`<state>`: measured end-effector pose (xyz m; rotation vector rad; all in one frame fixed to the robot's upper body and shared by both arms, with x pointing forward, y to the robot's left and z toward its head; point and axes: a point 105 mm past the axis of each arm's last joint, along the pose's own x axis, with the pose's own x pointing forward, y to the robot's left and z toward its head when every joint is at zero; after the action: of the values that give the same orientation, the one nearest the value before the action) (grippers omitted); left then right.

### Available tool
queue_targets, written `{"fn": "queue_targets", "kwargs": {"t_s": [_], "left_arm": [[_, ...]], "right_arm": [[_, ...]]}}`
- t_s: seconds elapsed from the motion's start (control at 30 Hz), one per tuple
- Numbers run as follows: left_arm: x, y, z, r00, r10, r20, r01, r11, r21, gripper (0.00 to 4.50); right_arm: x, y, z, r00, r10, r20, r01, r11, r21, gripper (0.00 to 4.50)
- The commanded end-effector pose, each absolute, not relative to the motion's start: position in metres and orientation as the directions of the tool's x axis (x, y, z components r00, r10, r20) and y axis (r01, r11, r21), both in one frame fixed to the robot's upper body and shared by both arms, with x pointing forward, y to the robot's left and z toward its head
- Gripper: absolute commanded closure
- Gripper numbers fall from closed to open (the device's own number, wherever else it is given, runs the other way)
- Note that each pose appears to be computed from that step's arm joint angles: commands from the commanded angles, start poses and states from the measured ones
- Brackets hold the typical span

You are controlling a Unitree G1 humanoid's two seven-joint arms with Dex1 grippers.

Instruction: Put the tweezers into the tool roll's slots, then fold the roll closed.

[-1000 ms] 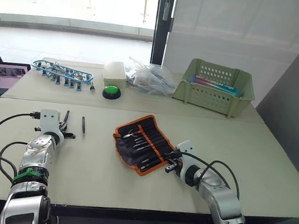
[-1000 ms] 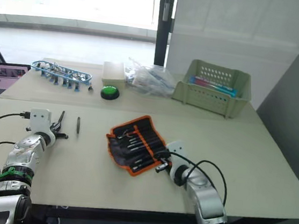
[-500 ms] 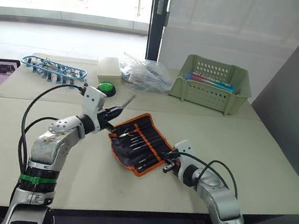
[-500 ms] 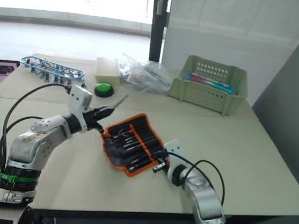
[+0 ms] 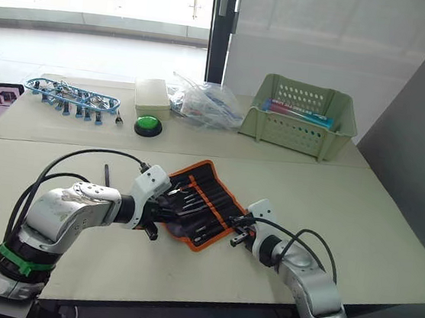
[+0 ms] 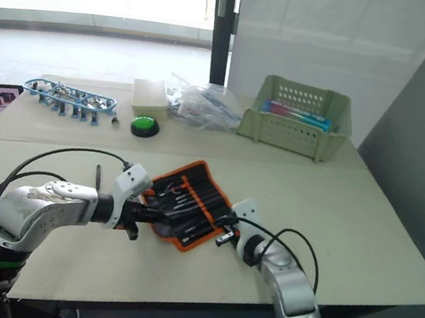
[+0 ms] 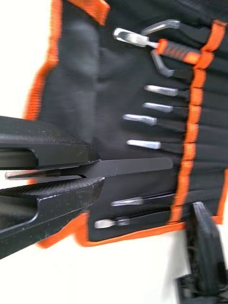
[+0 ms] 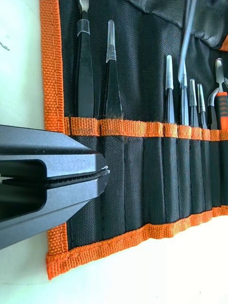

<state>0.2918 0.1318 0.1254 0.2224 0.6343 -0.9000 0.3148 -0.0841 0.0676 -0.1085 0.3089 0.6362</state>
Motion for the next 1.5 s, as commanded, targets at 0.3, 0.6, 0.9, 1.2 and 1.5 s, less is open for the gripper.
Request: {"fn": "queue_targets", "kwargs": {"t_s": [0.3, 0.6, 0.9, 1.2, 1.5], "left_arm": [[0.306, 0.111, 0.123, 0.478, -0.603, -0.639, 0.795, 0.606, 0.022, 4.48], [0.311, 0.103, 0.118, 0.481, -0.587, -0.652, 0.79, 0.613, 0.031, 4.48], [0.321, 0.101, 0.117, 0.507, -0.565, -0.651, 0.766, 0.641, 0.039, 4.48], [0.326, 0.093, 0.115, 0.509, -0.57, -0.645, 0.773, 0.632, 0.051, 4.48], [0.338, 0.081, 0.109, 0.517, -0.577, -0.632, 0.776, 0.628, 0.061, 4.48]], "right_arm": [[0.304, -0.091, 0.032, 0.736, 0.515, -0.44, -0.554, 0.831, 0.047, 4.5], [0.304, -0.092, 0.033, 0.74, 0.511, -0.438, -0.549, 0.834, 0.045, 4.5], [0.303, -0.093, 0.033, 0.743, 0.507, -0.437, -0.545, 0.837, 0.044, 4.5], [0.303, -0.091, 0.032, 0.743, 0.508, -0.436, -0.545, 0.837, 0.046, 4.5], [0.302, -0.092, 0.032, 0.743, 0.507, -0.437, -0.544, 0.838, 0.047, 4.5]]}}
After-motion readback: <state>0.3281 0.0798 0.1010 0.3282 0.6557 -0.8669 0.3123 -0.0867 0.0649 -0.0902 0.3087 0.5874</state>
